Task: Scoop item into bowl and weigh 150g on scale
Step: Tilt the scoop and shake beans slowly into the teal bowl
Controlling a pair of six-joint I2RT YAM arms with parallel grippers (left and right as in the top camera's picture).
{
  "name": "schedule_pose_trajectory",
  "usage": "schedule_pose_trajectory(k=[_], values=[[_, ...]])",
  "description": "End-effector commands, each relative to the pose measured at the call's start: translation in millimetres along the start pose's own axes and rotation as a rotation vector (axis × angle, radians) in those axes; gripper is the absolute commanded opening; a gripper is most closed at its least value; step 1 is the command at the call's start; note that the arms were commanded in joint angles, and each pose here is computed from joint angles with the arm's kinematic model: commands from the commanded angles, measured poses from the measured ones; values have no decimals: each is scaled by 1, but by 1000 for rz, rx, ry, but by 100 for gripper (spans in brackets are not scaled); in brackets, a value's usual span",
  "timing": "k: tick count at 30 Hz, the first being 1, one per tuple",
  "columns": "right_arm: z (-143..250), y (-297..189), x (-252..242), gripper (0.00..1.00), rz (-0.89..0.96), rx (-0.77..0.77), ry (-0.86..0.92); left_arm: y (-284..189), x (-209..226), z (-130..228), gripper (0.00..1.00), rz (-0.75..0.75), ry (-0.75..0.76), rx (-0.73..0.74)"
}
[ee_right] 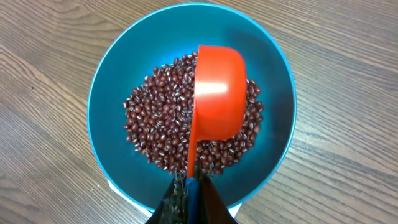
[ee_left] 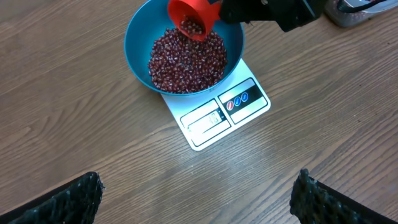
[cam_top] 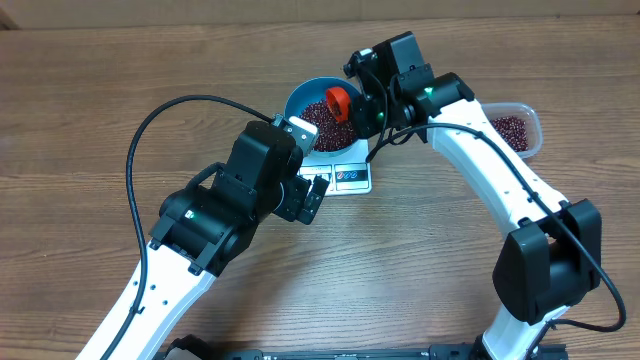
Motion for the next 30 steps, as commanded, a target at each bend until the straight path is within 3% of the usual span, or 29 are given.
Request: schedule_pose_trajectory(k=[1,30], values=[[-18,-22,8,4,1,-59,-22,-2,-1,-5,100,10,13,-12],[-16,-22,7,4,10,-51,-24,-2,-1,-5,100,10,13,-12]])
Point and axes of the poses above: each gripper's point midway between its finger pads, its own y axis out along the fingers, its own x axis along the line the jaws close on, z = x × y, the point moved 1 cm from there along -y, back along the fingers, and after that the axes turned 8 degrees about -y, right-handed, at the moved point
